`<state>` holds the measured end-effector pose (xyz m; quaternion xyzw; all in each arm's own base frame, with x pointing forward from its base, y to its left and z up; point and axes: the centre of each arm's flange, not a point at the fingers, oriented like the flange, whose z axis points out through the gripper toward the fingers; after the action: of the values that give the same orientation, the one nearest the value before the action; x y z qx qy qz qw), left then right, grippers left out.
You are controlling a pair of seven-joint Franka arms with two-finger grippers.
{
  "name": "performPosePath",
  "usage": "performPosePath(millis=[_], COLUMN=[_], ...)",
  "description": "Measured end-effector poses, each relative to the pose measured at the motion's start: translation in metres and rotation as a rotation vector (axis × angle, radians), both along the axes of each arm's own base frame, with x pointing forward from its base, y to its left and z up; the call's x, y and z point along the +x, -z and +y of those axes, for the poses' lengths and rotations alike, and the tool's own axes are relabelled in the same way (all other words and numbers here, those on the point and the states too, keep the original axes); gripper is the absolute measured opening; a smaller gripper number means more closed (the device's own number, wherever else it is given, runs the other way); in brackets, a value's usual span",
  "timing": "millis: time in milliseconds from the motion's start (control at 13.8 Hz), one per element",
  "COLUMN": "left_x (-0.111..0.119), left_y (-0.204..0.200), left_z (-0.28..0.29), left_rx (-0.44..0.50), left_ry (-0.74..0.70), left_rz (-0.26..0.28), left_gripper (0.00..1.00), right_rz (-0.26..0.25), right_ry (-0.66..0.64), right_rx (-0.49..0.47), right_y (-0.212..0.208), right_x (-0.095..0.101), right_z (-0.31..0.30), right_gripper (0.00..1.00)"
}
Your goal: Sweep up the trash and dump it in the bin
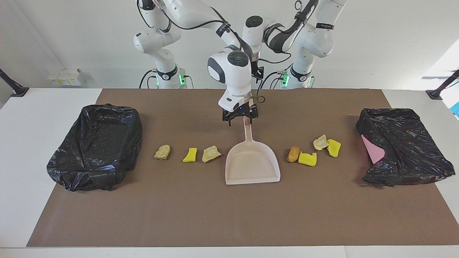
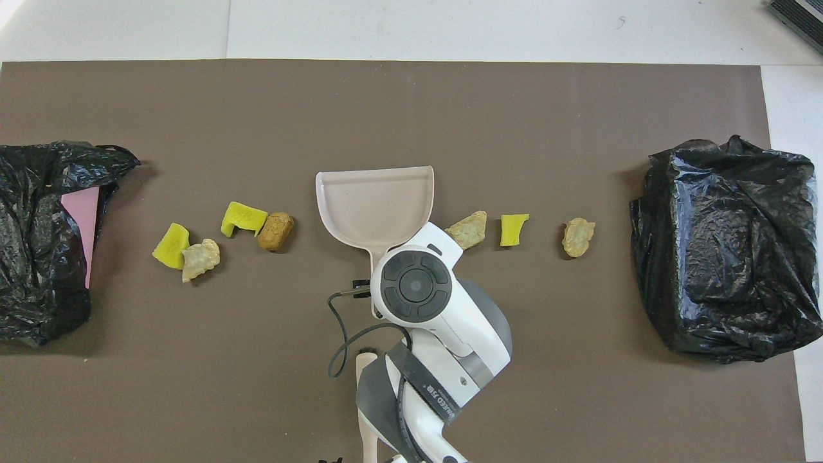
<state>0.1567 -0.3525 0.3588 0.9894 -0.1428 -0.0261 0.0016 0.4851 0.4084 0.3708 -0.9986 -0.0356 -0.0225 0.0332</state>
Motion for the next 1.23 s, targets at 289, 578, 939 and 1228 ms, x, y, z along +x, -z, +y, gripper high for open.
performPosePath(millis=[289, 578, 939, 1228], left_x=[-0.008, -0.009, -0.007, -0.002], left_y=[0.013, 0.018, 0.021, 0.021], left_z=[-0.006, -0.008, -0.006, 0.0], left_rx=[0.013, 0.019, 0.036, 0.061], left_ry=[-0.024, -0.042, -0.106, -0.201], left_rz=[0.0, 0.001, 0.008, 0.019], left_gripper=[1.0, 0.67, 0.26, 0.26], right_rz=[-0.02, -0.01, -0.005, -0.004], right_ry=[0.003, 0.002, -0.001, 0.0], right_rx=[0.02, 0.015, 0.009, -0.001], right_y=[0.015, 0.023, 0.028, 0.033], right_x=[0.009, 0.002, 0.001, 0.003], right_z=[0.011, 0.02, 0.021, 0.019], right_gripper=[1.0, 1.0, 0.68, 0.31])
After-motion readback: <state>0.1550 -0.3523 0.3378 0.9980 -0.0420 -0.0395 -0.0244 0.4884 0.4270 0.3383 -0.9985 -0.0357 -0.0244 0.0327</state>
